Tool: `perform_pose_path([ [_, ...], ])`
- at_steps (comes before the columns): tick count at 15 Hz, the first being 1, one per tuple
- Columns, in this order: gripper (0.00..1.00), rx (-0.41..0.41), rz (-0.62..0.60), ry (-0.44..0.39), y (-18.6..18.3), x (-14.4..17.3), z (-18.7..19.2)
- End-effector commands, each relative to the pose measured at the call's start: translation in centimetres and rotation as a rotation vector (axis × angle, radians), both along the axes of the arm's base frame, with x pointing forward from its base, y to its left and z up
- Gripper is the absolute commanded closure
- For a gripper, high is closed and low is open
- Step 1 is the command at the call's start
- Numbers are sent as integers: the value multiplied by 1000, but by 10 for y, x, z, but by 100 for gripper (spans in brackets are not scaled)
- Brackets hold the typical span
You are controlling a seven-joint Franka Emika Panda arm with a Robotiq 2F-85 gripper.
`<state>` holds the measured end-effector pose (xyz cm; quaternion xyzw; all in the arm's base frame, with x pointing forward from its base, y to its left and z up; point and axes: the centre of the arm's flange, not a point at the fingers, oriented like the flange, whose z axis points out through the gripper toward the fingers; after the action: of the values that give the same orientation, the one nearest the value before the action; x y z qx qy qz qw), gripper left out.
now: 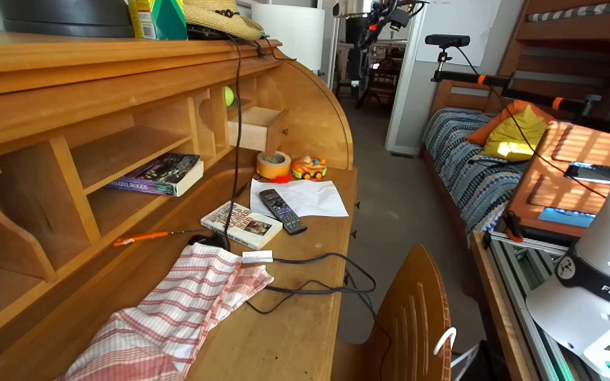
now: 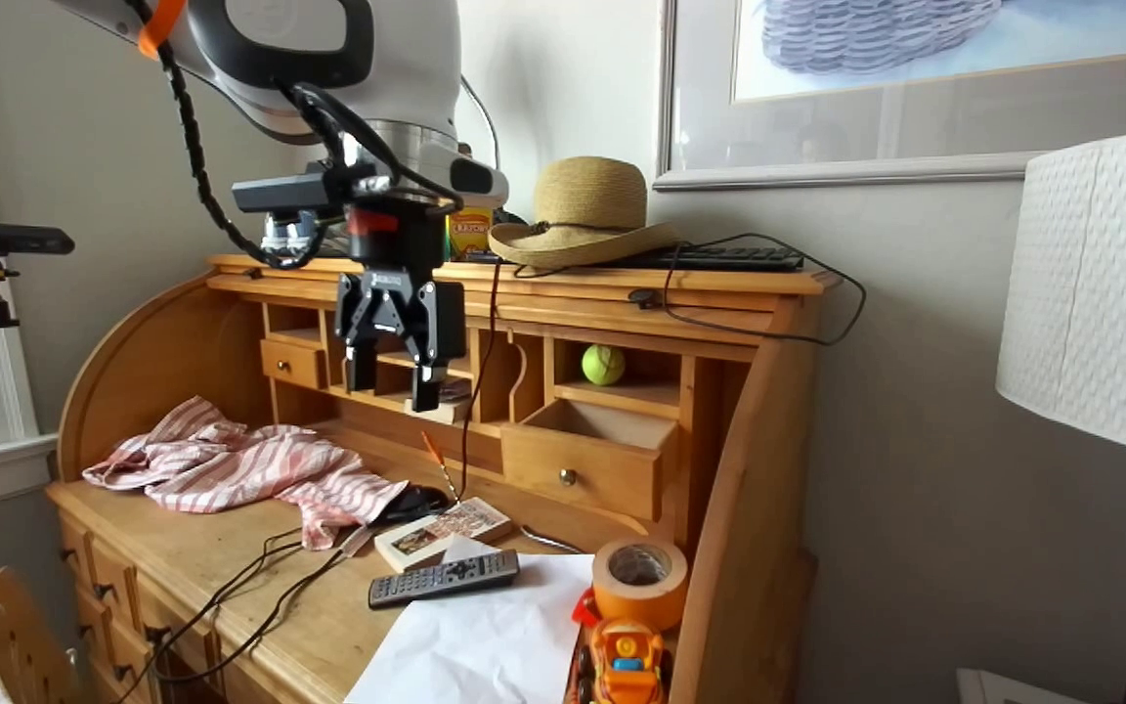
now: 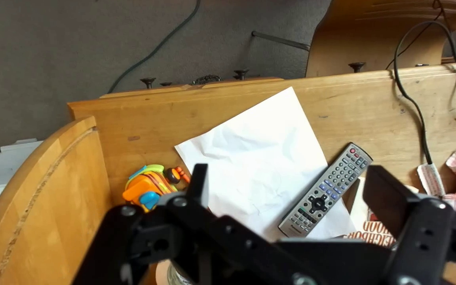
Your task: Close the drawer on the right then hang the orange masking tape on the handle of the drawer.
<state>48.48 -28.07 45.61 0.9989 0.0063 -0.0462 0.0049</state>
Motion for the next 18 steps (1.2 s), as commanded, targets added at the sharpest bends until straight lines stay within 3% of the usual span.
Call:
perform_pose_path([
  [1, 0, 85, 38, -24, -27, 17, -25],
  [7, 0, 125, 29, -124, -74, 47, -64],
  [11, 0, 60, 16, -265, -75, 71, -86],
  [12, 0, 65, 21, -216, -68, 58, -73],
  [18, 0, 60, 24, -224, -68, 61, -75],
])
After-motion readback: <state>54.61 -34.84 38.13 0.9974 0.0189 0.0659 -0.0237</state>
